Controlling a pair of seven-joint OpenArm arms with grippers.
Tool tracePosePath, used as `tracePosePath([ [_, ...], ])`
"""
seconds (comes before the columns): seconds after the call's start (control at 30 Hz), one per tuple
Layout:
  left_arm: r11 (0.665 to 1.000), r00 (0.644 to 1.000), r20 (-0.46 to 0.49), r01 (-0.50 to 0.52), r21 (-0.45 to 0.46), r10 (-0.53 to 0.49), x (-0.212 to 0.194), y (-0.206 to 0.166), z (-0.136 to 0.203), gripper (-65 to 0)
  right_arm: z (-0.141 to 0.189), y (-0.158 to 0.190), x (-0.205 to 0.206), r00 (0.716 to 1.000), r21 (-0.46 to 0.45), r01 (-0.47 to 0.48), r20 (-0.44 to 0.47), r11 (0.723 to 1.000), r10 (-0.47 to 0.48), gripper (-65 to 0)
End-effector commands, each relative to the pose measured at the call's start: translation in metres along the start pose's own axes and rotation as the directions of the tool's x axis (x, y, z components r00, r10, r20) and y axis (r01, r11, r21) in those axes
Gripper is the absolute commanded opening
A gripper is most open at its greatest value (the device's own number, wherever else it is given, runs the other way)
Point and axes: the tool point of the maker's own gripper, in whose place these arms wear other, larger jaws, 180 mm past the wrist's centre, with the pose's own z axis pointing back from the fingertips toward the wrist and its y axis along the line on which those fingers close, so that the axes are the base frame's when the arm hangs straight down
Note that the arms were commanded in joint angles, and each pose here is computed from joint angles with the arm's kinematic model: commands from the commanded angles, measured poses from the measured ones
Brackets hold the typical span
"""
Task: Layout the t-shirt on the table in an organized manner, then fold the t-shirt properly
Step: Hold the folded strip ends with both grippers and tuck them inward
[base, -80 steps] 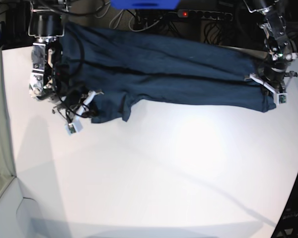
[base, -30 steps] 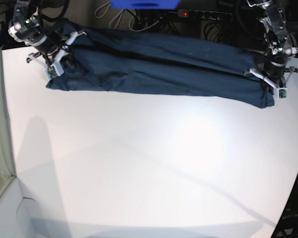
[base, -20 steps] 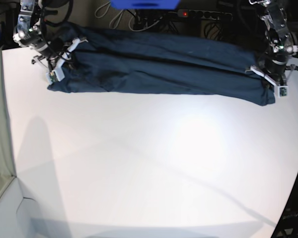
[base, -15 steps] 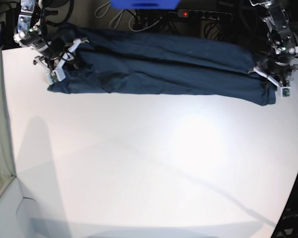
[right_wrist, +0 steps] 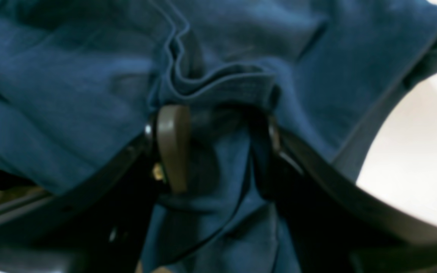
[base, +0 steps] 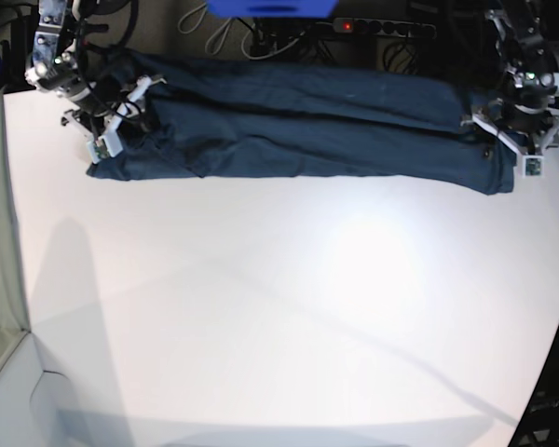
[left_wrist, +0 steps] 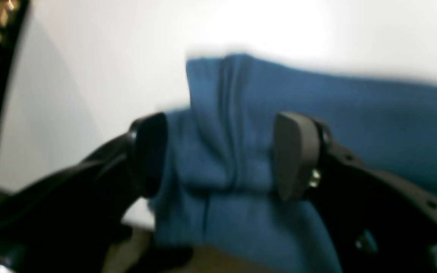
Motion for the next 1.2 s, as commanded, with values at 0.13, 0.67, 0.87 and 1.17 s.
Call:
tracePosePath([
  [0.13,1.0,1.0,0.012,-0.006,0.01,0.006,0.0,0.007,-0.003,-22.5,0.001,-0.003,-0.003,1.0,-0.008,-0.012,-0.019,1.0,0.012,-37.7],
  [0.67,0.996,0.998,0.063,-0.032,0.085,0.027,0.014,0.032,0.012,-22.5,-0.003,0.003,0.004,1.0,0.009,-0.024,-0.008,1.0,0.024,-37.7],
  [0.87,0.996,0.999,0.02,-0.041,0.079,0.04,-0.002,0.034,0.004,-22.5,-0.004,0.003,0.005,1.0,0.009,-0.024,-0.007,1.0,0.024,-37.7],
  [1.17,0.994,0.995,-0.039,-0.093,0.062,0.095,-0.021,0.035,-0.019,-22.5,-0.004,0.002,0.005,1.0,0.009,-0.024,-0.005,1.0,0.024,-37.7],
])
